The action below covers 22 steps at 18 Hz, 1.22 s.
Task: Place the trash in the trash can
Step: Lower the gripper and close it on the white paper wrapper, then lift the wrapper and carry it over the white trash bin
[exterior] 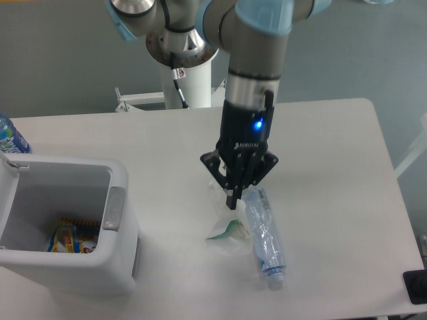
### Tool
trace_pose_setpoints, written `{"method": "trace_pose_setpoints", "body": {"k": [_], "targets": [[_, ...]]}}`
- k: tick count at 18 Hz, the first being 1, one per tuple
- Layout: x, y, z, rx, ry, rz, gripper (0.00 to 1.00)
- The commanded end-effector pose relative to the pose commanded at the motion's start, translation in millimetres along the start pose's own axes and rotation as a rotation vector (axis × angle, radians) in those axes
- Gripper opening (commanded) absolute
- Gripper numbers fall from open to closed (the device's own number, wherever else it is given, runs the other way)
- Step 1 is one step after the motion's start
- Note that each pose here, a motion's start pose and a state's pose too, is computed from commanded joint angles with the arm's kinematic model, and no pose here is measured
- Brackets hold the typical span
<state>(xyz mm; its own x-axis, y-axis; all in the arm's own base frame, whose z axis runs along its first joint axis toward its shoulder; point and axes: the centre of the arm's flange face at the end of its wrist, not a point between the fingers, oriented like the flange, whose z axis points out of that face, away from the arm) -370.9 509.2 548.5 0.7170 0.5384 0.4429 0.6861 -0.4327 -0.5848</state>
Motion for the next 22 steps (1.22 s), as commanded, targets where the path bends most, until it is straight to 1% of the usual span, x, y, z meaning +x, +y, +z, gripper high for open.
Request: {"method": "trace_pose_setpoints", "body": {"k": [2, 4, 6, 10, 16, 19, 22], "targets": [[8, -1, -2, -0.001, 0.05, -0.033, 0.0], [25, 4, -10, -0.002, 0.103, -0.037, 0.0], [46, 12, -22, -0.001, 0.131, -0.047, 0.0], [79, 26, -24, -0.022, 0.168, -0.074, 0.0], [130, 56, -3, -0.091, 0.224, -0.015, 0.0], [138, 69, 6, -0.114, 0.234, 0.002, 0.0], [154, 81, 13, -0.138, 0.252, 0.028, 0.0]]}}
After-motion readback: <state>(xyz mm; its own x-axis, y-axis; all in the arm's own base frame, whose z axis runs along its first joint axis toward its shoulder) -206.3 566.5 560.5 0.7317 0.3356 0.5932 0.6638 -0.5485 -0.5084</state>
